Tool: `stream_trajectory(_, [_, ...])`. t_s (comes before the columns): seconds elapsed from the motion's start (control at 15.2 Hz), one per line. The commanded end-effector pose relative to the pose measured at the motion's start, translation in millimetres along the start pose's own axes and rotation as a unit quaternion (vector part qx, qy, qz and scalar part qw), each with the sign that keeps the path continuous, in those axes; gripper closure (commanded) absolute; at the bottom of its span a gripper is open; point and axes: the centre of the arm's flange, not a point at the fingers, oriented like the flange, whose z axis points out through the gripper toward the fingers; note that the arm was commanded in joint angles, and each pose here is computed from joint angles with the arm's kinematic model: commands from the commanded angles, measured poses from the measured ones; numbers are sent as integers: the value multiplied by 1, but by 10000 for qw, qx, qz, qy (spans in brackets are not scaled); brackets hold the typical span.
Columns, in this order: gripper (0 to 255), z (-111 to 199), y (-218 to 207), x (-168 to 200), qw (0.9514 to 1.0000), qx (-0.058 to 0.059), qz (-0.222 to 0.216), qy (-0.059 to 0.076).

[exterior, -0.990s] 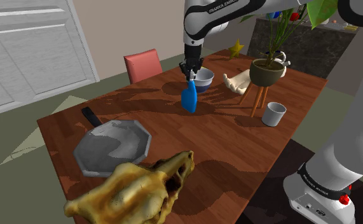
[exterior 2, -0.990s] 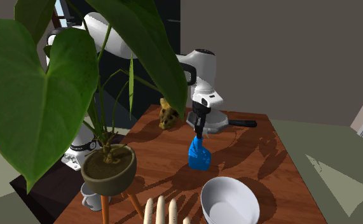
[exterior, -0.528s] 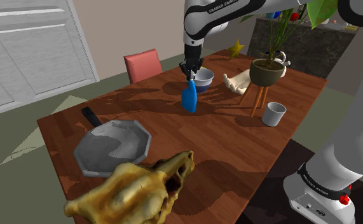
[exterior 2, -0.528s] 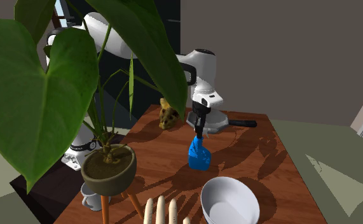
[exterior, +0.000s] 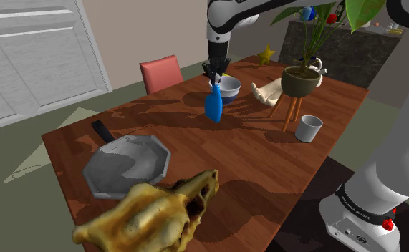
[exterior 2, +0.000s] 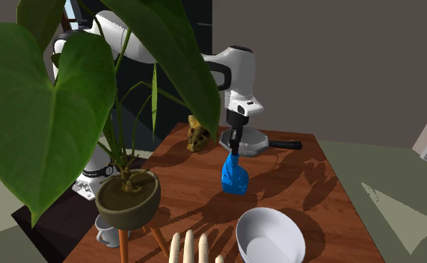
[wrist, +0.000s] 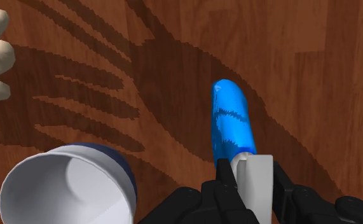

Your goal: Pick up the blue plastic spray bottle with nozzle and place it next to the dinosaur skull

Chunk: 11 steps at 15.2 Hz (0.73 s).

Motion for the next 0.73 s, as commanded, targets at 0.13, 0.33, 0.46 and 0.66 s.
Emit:
stream_trajectory(0.13, [255, -21, 1, 1, 10000, 0, 1, -1])
stream_trajectory(0.33, [255, -37, 2, 1, 10000, 0, 1, -1])
stream_trajectory(0.46, [255, -48, 2, 1, 10000, 0, 1, -1])
stream_trajectory(0.66, [255, -64, 2, 2, 10000, 0, 1, -1])
